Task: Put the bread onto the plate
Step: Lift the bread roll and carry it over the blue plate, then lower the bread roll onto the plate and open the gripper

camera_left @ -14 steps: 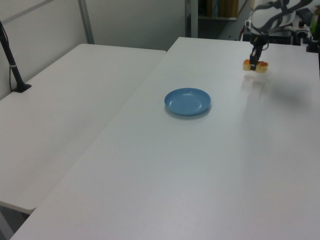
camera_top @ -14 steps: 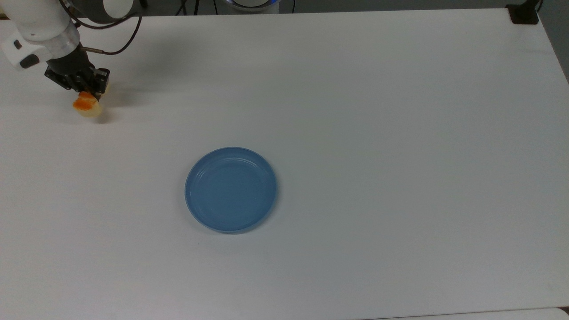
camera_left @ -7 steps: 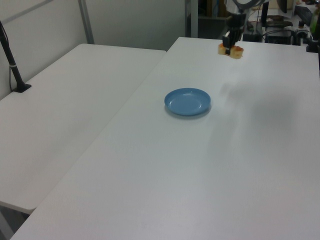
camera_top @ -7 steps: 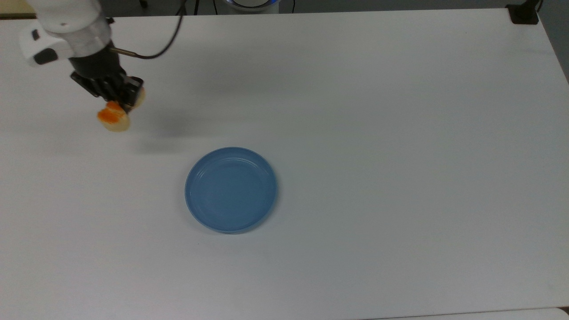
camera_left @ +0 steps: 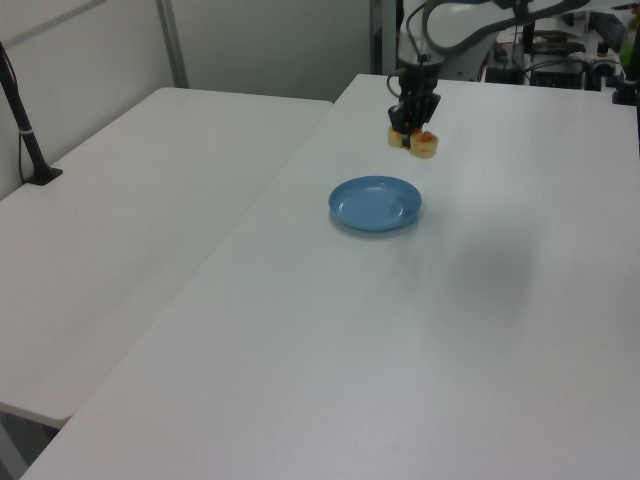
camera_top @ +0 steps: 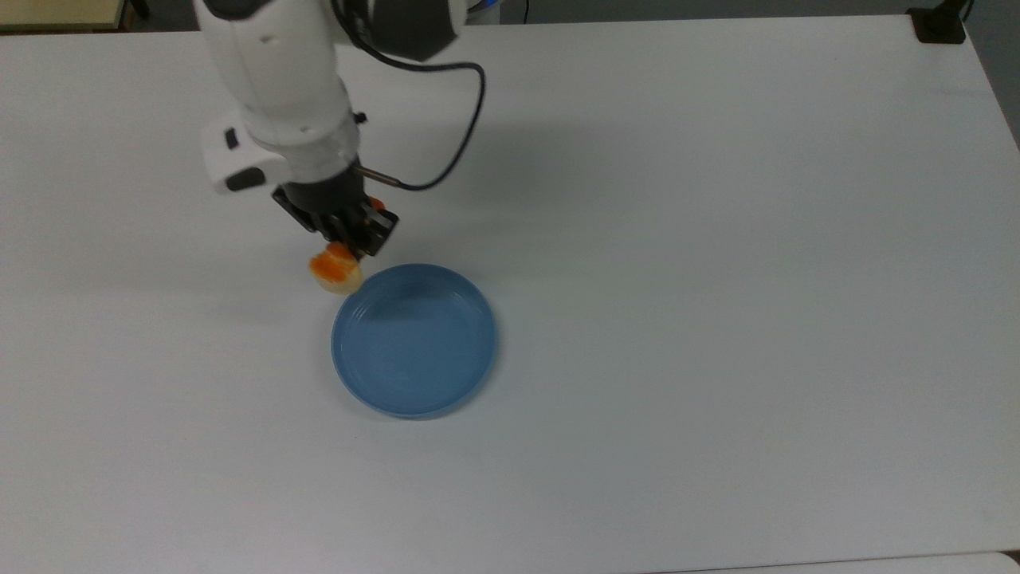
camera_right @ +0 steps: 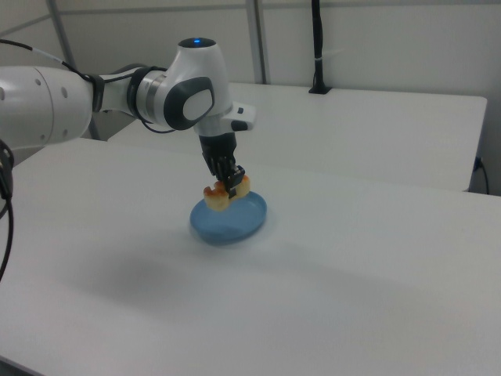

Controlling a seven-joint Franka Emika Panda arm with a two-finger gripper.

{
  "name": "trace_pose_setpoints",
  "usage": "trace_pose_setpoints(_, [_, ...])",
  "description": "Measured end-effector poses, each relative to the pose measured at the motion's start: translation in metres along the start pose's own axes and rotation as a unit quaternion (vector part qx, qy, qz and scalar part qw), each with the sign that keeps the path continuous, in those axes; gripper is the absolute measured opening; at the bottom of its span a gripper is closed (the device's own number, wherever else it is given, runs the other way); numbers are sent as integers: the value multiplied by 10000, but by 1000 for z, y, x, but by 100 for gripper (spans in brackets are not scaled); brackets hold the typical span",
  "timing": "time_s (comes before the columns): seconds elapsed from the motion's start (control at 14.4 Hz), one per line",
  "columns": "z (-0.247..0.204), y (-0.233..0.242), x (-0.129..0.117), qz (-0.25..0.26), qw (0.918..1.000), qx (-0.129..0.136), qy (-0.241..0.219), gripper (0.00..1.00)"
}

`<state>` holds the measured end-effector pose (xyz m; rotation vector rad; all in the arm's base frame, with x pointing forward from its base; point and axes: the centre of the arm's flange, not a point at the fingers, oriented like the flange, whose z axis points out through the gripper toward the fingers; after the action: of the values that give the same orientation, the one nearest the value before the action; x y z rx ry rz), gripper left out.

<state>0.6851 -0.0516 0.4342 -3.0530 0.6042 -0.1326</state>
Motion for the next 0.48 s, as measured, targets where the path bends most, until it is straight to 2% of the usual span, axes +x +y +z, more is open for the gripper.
trace_pose_setpoints(0.48, [60, -65, 5, -276, 9993, -226, -128, 15])
